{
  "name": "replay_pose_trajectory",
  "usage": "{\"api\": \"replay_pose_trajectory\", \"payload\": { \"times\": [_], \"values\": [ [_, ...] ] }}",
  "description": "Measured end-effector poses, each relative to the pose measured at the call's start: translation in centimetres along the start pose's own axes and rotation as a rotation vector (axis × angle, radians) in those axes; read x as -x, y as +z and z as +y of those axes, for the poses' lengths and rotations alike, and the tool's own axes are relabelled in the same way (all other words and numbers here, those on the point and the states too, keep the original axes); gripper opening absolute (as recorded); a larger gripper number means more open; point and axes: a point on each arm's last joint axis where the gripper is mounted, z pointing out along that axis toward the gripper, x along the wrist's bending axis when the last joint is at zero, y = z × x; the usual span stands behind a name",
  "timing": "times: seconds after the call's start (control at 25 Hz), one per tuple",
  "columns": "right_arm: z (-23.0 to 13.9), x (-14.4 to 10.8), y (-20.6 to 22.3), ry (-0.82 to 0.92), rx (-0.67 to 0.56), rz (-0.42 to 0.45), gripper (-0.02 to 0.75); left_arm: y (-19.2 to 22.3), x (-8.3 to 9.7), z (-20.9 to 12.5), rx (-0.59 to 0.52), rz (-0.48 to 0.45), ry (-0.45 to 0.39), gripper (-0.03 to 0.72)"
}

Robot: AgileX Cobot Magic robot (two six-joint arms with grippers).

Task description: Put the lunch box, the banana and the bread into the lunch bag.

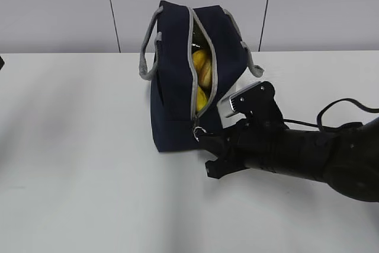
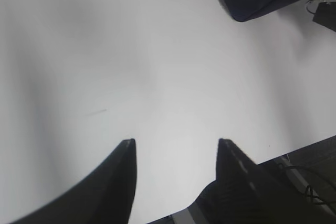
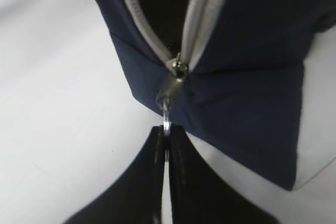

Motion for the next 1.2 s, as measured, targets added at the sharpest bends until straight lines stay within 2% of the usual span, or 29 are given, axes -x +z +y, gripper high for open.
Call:
{"api": "replay_pose_trajectory", "payload": {
  "times": [0.12,0.4,0.72,1.08,1.2],
  "values": [
    [1.0,-0.2,-0.8,-0.032,-0.006,-0.003,0.000,0.0,0.0,0.0,0.000,0.000,0.000,0.372],
    [4.0,-0.7,-3.0,-0.067,0.062,-0.023,0.000,0.0,0.0,0.0,0.000,-0.001,0.000,0.372],
    [5.6,-1.0,-4.3,-0.076,0.104,-0.038,-0.001,0.0,0.1,0.0,0.000,-0.013,-0.004,0.372],
    [9.7,-0.7,-3.8,-0.102,0.173,-0.040,-0.001,0.0,0.4,0.0,0.001,-0.042,-0.014,0.372],
    [11.4,-0.4,-3.6,-0.137,0.173,-0.065,-0.001,0.0,0.5,0.0,0.001,-0.053,-0.018,0.372]
  ]
}}
